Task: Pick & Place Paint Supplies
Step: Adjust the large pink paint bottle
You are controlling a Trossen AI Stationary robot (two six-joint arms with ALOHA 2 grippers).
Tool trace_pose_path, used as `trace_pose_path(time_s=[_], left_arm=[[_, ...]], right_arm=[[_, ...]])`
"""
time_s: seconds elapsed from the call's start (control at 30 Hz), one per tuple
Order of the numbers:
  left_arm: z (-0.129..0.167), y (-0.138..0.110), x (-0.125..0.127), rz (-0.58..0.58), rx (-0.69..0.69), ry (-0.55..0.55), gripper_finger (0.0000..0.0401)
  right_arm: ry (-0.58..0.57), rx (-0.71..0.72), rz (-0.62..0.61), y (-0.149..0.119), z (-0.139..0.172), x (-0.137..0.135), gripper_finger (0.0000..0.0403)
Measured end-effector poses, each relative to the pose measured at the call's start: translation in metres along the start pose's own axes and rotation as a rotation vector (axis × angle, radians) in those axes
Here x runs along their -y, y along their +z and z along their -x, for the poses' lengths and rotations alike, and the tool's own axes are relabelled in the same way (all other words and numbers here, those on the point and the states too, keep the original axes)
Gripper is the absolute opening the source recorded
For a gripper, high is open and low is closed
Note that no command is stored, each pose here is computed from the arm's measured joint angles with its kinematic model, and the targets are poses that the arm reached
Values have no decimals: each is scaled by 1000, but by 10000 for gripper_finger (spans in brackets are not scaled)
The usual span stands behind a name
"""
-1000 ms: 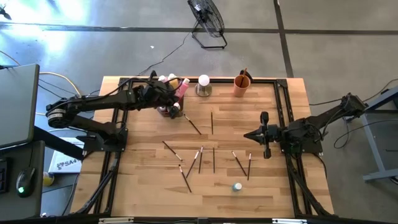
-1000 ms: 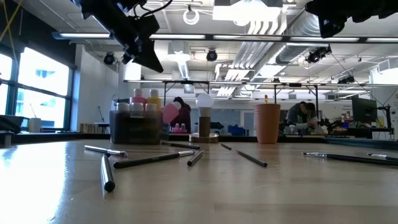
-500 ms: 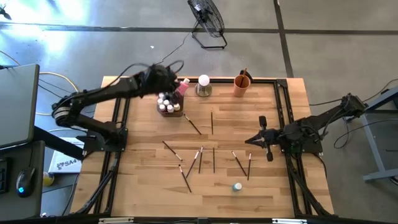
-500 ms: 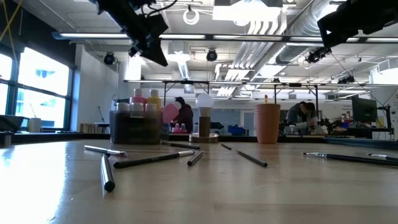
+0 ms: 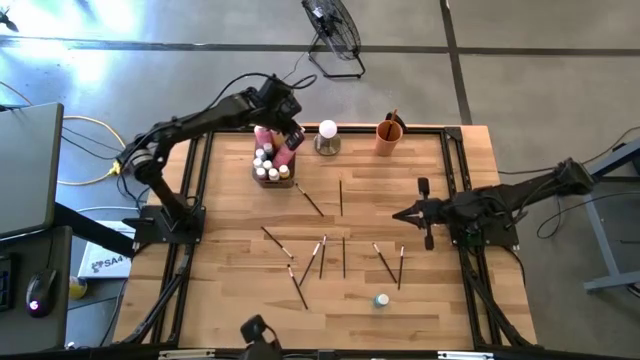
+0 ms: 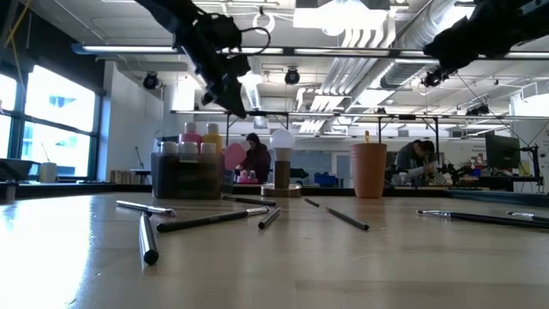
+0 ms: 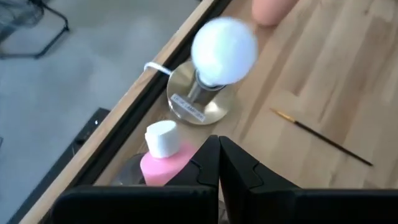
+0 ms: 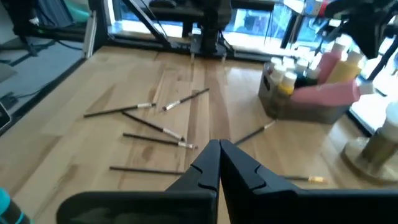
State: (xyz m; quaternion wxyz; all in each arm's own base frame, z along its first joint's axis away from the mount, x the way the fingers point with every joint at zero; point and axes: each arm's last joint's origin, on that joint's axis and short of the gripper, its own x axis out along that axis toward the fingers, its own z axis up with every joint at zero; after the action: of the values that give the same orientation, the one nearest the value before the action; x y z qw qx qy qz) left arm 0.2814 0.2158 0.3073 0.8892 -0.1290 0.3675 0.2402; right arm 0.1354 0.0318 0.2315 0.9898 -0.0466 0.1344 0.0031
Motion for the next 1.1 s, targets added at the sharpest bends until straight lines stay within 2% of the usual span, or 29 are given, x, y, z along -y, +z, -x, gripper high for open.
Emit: trace_pose_path(time_s=[0.13, 0.3, 0.53, 0.6, 0.8, 1.0, 1.1], left_arm=[[-12, 0, -3, 8, -7, 72, 0], [-20, 4, -9, 8, -10, 75, 0], [-16, 40, -24, 26, -26, 118, 0], [-17, 45, -31, 38, -68, 130, 0], [-28, 37, -41, 90, -239, 90, 0], [-35, 42, -35, 59, -200, 87, 1], [-39, 42, -32, 27, -199, 85, 16]], right_arm=[[11, -42, -51, -4, -1, 2, 2], [-2, -88, -86, -9, -1, 3, 2], [-2, -91, -87, -9, -1, 4, 2], [-2, -90, -88, -9, -1, 4, 2], [-3, -97, -103, -10, -1, 4, 2], [-6, -108, -105, -11, -1, 4, 2], [-6, -109, -105, -11, -1, 4, 2]])
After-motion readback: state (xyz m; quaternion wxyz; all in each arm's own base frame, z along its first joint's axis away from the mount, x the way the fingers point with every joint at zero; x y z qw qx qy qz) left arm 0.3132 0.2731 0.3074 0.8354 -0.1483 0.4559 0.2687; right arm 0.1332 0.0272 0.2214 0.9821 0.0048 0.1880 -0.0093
